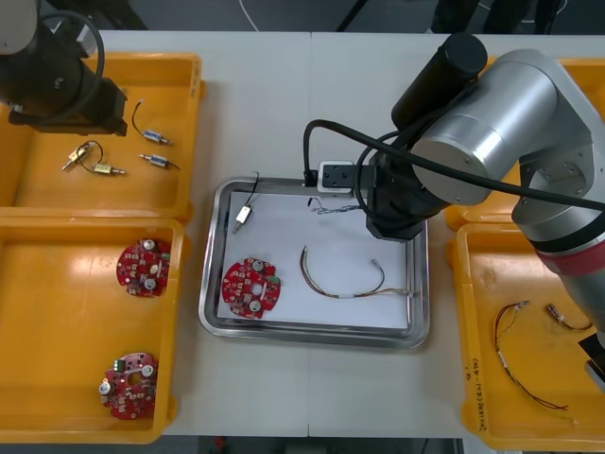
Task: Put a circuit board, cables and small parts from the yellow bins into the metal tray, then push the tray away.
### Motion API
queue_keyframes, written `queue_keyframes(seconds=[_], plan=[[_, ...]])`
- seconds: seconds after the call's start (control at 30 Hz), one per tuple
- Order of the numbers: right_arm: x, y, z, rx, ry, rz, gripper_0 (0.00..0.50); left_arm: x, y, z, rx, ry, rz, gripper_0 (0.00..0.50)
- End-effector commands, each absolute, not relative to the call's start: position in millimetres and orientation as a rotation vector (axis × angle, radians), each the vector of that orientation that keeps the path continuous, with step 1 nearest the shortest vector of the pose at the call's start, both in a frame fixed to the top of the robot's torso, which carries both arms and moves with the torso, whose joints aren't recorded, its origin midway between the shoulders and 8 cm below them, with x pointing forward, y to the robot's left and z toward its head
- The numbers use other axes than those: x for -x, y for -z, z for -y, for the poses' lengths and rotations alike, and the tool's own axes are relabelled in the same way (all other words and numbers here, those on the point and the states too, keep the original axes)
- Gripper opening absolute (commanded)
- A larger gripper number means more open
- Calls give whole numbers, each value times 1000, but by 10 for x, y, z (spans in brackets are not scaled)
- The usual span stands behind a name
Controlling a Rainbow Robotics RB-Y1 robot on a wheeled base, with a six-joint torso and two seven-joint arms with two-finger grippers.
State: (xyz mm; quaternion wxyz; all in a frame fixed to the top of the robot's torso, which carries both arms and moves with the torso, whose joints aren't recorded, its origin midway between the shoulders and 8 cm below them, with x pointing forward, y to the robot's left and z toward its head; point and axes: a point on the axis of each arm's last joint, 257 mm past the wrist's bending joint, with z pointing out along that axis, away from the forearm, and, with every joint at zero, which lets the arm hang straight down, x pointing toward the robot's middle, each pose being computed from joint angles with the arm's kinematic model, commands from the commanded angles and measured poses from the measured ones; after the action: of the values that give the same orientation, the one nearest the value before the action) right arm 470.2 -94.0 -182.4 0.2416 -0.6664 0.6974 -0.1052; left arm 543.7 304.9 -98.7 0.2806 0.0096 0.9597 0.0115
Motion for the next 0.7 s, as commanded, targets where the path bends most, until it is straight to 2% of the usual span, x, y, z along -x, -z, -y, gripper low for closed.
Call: queue_keyframes(seconds=[0.03, 0.23, 0.4, 0.7], plan=[[-4822, 1807, 771, 1814, 305, -1868, 0, -5573, 667, -3427, -15, -86, -2507, 500], [-4872, 1989, 827, 1830, 317, -1898, 0, -5630, 709, -3608, -148, -187, -2504, 500], [-4913, 2108, 849, 1840, 386, -1883, 0, -5677, 717, -3738, -255, -218, -2493, 500], [-4909, 2221, 859, 1833, 395, -1879, 0, -5848, 750, -4020, -406, -249, -2437, 500]])
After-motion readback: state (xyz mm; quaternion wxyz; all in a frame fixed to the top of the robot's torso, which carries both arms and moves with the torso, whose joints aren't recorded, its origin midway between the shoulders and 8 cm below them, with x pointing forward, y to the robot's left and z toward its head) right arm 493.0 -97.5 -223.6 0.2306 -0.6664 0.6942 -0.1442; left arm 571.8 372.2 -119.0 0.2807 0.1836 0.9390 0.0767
